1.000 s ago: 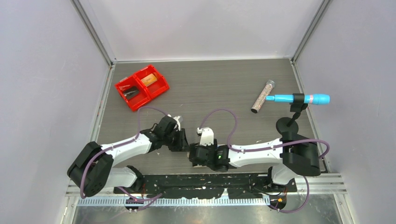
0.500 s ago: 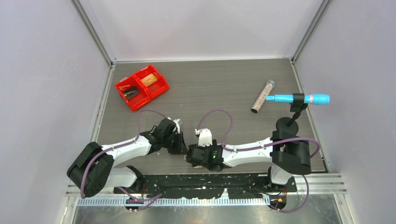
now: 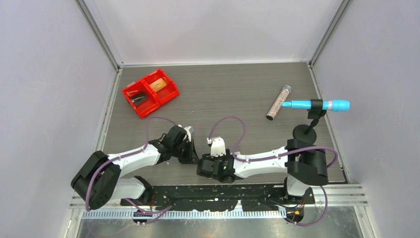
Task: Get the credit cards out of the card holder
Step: Remove the credit card from the card holder.
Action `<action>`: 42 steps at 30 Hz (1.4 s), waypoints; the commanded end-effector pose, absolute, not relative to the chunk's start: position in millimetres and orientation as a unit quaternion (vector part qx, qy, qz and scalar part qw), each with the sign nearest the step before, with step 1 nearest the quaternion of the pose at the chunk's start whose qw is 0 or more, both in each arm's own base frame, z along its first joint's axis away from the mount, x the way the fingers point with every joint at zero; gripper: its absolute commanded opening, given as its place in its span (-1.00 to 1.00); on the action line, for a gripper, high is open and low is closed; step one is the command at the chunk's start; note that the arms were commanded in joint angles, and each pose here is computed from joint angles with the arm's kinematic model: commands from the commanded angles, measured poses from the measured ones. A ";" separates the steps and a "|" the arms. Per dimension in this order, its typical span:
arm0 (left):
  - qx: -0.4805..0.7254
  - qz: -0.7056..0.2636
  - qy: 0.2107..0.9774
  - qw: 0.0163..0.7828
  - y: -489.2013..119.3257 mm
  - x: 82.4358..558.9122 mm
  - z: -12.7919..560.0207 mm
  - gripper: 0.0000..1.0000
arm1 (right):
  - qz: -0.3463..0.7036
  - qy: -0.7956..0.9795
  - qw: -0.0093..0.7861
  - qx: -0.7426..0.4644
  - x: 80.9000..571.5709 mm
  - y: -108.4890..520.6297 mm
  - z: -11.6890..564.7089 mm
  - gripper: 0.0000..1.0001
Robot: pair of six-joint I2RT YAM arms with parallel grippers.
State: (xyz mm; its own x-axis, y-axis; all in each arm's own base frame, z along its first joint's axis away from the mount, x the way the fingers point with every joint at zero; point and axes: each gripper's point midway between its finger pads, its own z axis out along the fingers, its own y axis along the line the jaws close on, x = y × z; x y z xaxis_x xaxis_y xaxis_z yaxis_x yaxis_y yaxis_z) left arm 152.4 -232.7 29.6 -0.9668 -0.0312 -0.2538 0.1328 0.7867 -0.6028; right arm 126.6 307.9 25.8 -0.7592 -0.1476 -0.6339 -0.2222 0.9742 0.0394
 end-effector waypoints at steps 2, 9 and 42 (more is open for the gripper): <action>0.039 -0.344 0.928 0.138 -239.0 154.6 36.6 -1.00 | 0.056 0.925 0.367 -0.078 134.6 309.8 47.7 0.40; 0.039 -0.344 0.928 0.137 -238.5 153.9 36.3 -1.00 | 0.060 0.923 0.373 -0.073 134.5 306.8 54.9 0.42; 0.056 -0.401 0.904 0.136 -255.3 145.6 58.8 0.28 | 0.079 0.923 0.368 -0.077 130.8 305.9 47.4 0.34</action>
